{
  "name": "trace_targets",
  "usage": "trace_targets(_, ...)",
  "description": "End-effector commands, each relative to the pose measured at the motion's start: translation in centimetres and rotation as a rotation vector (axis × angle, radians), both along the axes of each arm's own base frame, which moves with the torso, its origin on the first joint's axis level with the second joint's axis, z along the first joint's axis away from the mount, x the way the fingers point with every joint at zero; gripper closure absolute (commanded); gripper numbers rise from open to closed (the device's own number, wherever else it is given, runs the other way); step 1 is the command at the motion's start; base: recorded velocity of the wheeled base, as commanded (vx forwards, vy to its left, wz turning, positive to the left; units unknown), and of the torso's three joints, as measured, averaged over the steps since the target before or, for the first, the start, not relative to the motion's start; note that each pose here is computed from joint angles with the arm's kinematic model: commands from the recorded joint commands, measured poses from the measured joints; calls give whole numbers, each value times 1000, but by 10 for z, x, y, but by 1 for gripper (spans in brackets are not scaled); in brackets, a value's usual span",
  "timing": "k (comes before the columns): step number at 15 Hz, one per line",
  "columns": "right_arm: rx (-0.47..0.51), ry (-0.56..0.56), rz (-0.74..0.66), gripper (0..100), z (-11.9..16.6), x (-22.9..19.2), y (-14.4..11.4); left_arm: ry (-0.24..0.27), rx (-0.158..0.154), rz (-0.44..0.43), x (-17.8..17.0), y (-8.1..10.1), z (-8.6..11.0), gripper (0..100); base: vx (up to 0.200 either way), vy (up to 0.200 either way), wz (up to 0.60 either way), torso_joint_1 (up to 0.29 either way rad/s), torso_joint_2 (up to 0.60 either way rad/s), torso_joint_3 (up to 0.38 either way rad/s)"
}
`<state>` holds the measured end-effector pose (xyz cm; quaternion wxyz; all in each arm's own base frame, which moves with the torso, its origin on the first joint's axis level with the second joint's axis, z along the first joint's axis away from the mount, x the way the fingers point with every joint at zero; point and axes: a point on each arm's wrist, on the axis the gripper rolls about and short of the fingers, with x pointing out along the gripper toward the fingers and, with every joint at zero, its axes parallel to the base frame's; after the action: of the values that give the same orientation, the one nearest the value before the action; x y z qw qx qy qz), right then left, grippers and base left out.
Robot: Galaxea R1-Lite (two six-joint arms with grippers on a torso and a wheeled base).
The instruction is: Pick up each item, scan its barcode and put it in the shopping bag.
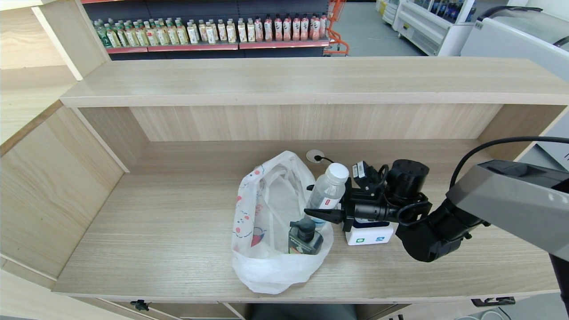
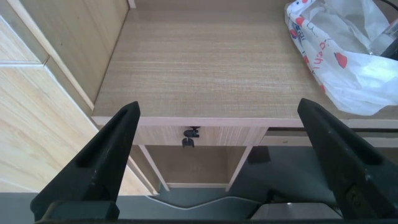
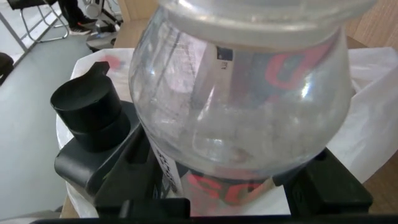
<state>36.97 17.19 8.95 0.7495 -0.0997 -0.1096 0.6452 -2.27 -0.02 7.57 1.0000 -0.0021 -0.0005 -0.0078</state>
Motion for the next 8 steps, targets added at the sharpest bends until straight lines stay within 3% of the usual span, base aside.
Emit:
trace_targets(1,1,-3,-2,0,2,-1,0,0,0,0,0,0,0,0,0,0,0,0,0,0)
trace_targets(5,23,-49,-19,0,28,-6,-7,0,0,0,0,0,0,0,0,0,0,0,0,0)
trace_targets(8,28,-67,-82,0,58,-15,-36,0,0,-1,0,0,0,0,0,0,0,0,0,0)
